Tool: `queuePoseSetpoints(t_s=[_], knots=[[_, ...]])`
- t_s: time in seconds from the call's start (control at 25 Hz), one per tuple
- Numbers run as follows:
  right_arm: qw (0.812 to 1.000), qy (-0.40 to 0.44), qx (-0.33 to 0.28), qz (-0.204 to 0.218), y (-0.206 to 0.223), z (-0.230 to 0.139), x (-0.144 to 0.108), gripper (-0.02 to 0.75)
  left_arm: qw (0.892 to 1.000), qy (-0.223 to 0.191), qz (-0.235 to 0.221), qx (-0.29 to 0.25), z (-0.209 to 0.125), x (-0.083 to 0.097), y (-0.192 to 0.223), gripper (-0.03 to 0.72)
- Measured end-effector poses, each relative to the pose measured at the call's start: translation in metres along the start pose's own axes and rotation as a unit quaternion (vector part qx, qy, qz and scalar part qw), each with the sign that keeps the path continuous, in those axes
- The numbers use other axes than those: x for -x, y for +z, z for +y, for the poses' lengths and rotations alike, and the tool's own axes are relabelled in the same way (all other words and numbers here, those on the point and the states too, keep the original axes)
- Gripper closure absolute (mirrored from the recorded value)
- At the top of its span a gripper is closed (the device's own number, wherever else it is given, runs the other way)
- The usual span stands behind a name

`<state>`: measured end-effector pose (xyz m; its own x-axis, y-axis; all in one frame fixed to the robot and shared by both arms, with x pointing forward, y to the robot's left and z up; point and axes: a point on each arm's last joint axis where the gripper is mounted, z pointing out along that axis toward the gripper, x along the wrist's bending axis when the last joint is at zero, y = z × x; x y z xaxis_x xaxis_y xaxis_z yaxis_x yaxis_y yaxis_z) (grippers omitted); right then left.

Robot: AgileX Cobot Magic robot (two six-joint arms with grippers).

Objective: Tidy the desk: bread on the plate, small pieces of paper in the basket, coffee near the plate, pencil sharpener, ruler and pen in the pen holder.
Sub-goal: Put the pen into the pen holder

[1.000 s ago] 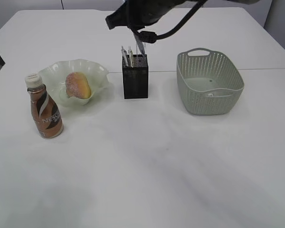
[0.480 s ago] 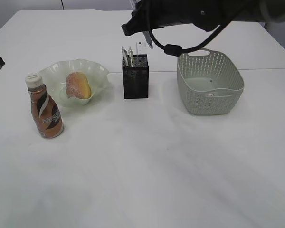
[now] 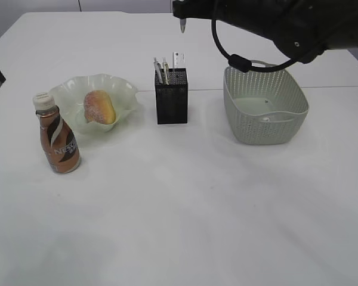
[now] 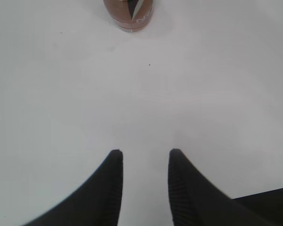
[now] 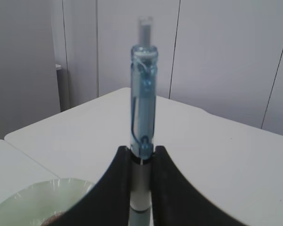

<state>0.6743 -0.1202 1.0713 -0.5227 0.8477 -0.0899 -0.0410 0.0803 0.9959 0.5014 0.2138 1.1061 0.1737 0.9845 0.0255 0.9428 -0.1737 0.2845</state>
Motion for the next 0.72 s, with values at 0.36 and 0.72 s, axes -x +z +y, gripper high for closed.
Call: queuePoseSetpoints(t_s=[0.36, 0.72], knots=[[0.996, 0.069, 0.045, 0.017, 0.01, -0.038, 0.03, 0.66, 1.0, -0.002, -0.005, -0.001, 0.0, 0.001, 0.0, 0.449], [0.998, 0.052, 0.035, 0.021, 0.045, -0.063, 0.038, 0.66, 1.0, -0.004, -0.013, -0.002, 0.0, 0.002, 0.0, 0.449]])
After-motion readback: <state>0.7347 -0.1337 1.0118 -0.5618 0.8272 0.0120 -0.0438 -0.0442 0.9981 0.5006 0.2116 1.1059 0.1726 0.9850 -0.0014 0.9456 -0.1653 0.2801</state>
